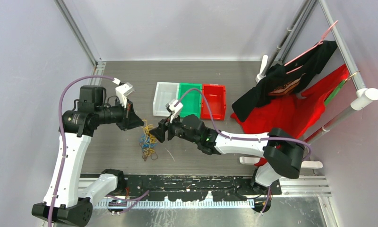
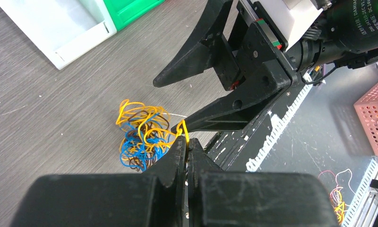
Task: Untangle the cables
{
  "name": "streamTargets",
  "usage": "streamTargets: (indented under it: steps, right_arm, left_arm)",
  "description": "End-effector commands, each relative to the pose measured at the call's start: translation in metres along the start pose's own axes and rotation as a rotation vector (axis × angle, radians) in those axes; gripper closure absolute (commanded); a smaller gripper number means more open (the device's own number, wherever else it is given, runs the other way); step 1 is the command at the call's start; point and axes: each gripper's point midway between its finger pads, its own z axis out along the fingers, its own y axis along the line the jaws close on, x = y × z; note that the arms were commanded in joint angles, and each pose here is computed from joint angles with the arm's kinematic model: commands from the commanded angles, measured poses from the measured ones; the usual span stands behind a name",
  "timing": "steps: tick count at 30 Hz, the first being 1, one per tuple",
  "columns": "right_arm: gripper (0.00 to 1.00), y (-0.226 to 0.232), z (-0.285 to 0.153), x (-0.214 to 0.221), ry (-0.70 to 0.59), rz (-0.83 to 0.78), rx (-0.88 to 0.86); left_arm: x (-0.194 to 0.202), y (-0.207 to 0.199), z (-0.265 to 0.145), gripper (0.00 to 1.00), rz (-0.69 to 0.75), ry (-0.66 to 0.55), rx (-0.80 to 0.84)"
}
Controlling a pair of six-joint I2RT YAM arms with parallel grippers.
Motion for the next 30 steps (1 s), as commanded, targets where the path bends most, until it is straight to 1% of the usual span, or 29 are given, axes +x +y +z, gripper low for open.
streamTargets:
  steps: [1,11,16,18,20,21,23,25,27,29,30]
  right_arm:
    - [0.34,0.018,0.001,-0.032,-0.098,-0.026,-0.060]
    - [0.35,0.019,-0.010,-0.025,-0.062,-0.066,-0.074]
    - [0.36,0.023,-0.001,-0.032,-0.087,-0.051,-0.082]
    - [0.38,0.022,0.005,-0.035,-0.099,-0.046,-0.075]
    - [0.42,0.023,0.010,-0.040,-0.115,-0.045,-0.073]
    - [0.46,0.022,0.012,-0.042,-0.120,-0.046,-0.068]
    - [0.56,0.020,0.015,-0.045,-0.132,-0.044,-0.049]
    - [0.62,0.018,0.018,-0.047,-0.144,-0.036,-0.039]
    - [0.62,0.021,0.020,-0.047,-0.151,-0.036,-0.051]
    - [0.54,0.026,0.021,-0.045,-0.154,-0.037,-0.076]
    - [0.49,0.028,0.021,-0.042,-0.151,-0.038,-0.089]
  left_arm:
    - [-0.017,-0.010,-0.007,1.00,0.047,-0.062,0.022]
    - [-0.022,-0.013,-0.010,1.00,0.051,-0.076,0.023]
    - [-0.021,-0.015,-0.009,1.00,0.038,-0.074,0.036]
    - [-0.019,-0.015,-0.008,1.00,0.034,-0.069,0.039]
    - [-0.018,-0.015,-0.008,1.00,0.032,-0.065,0.041]
    - [-0.018,-0.015,-0.008,1.00,0.031,-0.063,0.042]
    - [-0.018,-0.016,-0.009,1.00,0.032,-0.063,0.045]
    - [-0.018,-0.017,-0.009,1.00,0.030,-0.063,0.050]
    - [-0.018,-0.019,-0.009,1.00,0.030,-0.065,0.055]
    - [-0.018,-0.018,-0.009,1.00,0.030,-0.065,0.053]
    - [-0.017,-0.018,-0.009,1.00,0.030,-0.065,0.051]
